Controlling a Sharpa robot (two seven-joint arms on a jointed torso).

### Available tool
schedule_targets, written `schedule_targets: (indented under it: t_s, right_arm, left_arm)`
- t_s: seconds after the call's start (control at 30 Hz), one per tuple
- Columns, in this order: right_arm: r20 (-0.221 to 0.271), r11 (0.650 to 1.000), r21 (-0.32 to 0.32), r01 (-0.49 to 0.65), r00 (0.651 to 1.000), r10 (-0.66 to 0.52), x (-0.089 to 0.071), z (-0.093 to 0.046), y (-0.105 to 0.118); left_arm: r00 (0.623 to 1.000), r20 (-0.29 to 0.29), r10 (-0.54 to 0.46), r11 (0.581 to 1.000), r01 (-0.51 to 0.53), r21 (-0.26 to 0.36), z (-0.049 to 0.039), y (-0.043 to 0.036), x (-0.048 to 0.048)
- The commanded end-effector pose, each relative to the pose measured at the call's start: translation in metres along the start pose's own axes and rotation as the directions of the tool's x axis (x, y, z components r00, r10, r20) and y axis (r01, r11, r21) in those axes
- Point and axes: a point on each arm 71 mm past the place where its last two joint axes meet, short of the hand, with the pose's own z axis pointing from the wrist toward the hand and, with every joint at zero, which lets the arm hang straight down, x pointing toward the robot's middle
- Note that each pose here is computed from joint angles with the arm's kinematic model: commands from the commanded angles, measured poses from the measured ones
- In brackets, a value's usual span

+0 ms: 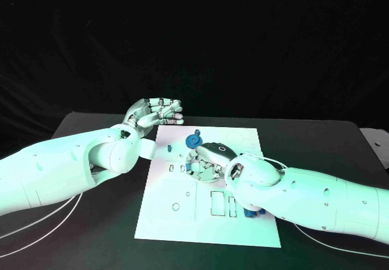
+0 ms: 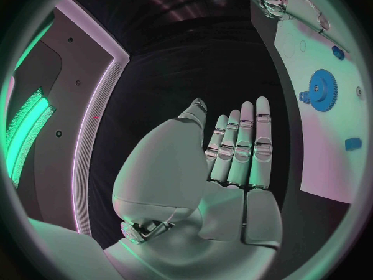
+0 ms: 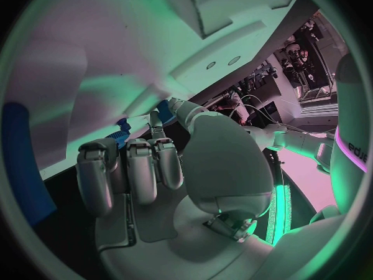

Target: Assemble the parts on the task board

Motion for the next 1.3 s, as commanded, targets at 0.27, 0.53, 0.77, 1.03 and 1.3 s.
schedule_targets:
  t_s: [0.27,0.53,0.77,1.03,1.3]
  right_arm:
    - [-0.007,1.0,-0.008,0.014,1.0,-0.014,0.001,0.0,0.001]
    - [0.037,1.0,-0.015,0.009,0.999,-0.008,-0.003,-0.002,0.001]
    - [0.17,0.998,-0.052,-0.031,0.985,0.039,-0.021,-0.018,-0.001]
    - [0.228,0.964,-0.067,-0.256,0.937,0.265,-0.073,-0.048,-0.031]
    - [0.26,0.901,0.034,-0.433,0.874,0.41,-0.11,-0.087,-0.078]
  left_arm:
    - [1.0,-0.016,-0.004,1.0,0.004,0.008,0.0001,-0.001,0.0013]
    - [1.0,-0.016,-0.001,1.0,0.001,0.003,0.0001,-0.0006,0.0005]
    - [0.994,-0.075,0.084,0.996,-0.087,-0.036,-0.0006,0.0028,0.0002]
    - [0.91,-0.288,0.298,0.921,-0.354,-0.164,-0.0061,0.0169,0.0028]
    - [0.687,-0.538,0.488,0.684,-0.684,-0.253,-0.0138,0.0309,0.0069]
